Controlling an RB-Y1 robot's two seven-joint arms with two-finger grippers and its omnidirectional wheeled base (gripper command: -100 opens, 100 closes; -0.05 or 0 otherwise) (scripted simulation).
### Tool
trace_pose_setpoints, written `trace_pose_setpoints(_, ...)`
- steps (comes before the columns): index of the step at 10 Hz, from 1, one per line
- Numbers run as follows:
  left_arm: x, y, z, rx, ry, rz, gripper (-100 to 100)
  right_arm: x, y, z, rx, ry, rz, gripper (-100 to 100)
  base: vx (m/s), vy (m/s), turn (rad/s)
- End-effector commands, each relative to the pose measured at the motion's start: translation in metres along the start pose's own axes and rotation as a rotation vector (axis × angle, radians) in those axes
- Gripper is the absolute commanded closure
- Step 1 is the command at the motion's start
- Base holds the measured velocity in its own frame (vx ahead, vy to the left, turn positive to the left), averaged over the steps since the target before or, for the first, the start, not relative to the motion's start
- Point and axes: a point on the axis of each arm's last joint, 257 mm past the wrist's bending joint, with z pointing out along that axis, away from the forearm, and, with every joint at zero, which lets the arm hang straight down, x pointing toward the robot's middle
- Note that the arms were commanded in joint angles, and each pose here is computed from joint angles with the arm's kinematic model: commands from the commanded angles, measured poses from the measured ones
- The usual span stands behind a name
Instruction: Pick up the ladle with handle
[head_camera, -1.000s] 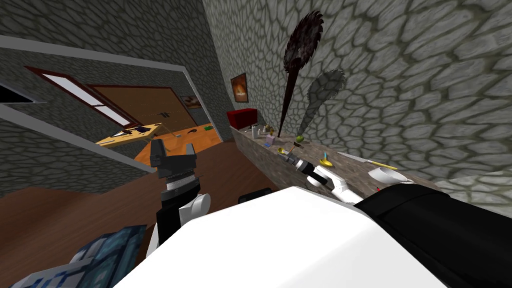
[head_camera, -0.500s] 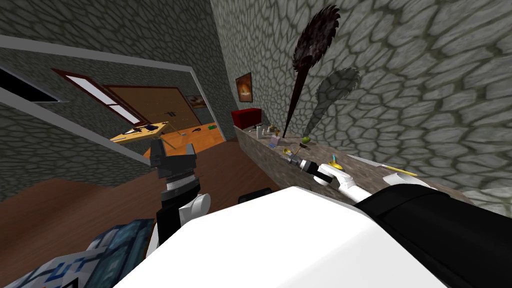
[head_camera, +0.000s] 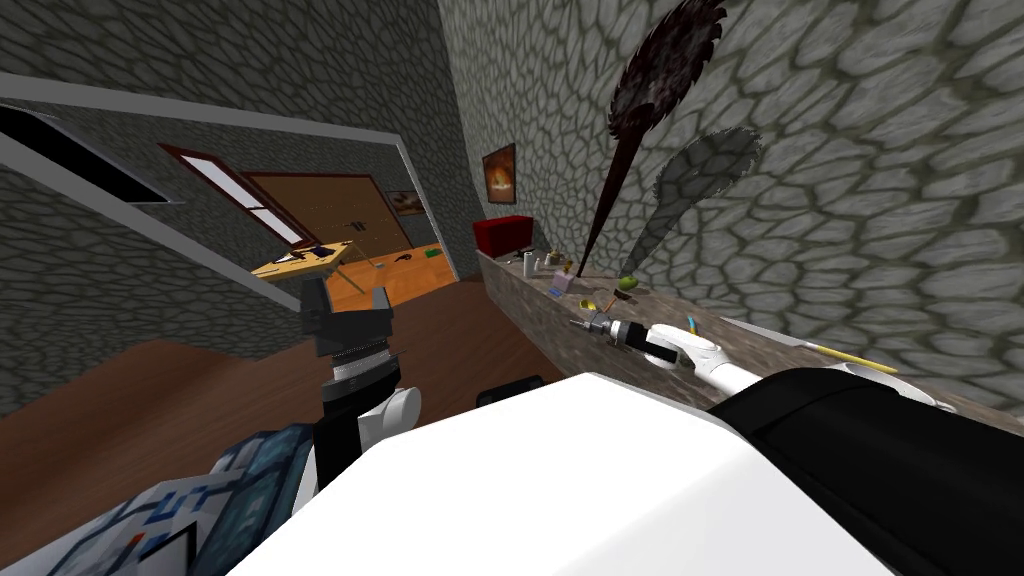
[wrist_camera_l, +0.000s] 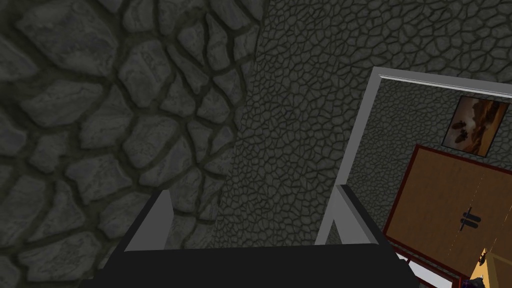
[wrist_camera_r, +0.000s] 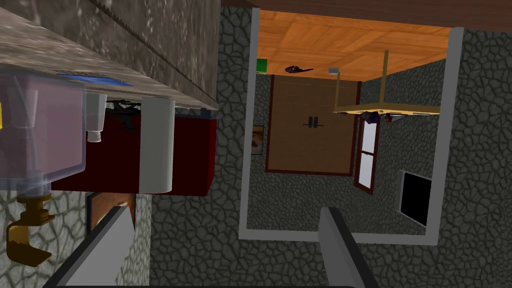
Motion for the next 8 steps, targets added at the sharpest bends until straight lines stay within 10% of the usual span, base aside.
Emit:
trace_pose_setpoints(1, 0.000, 0.000, 0.000, 0.000, 0.000, 0.000, 0, 0.017, -0.020, -0.010, 0.014, 0.072, -0.059, -100, 0.044, 0.075, 0.088)
trace_pose_setpoints(8, 0.000, 0.000, 0.000, 0.000, 0.000, 0.000, 0, 0.063, -0.089, -0.064, 0.040, 0.341, -0.292, -100, 0.029, 0.065, 0.086)
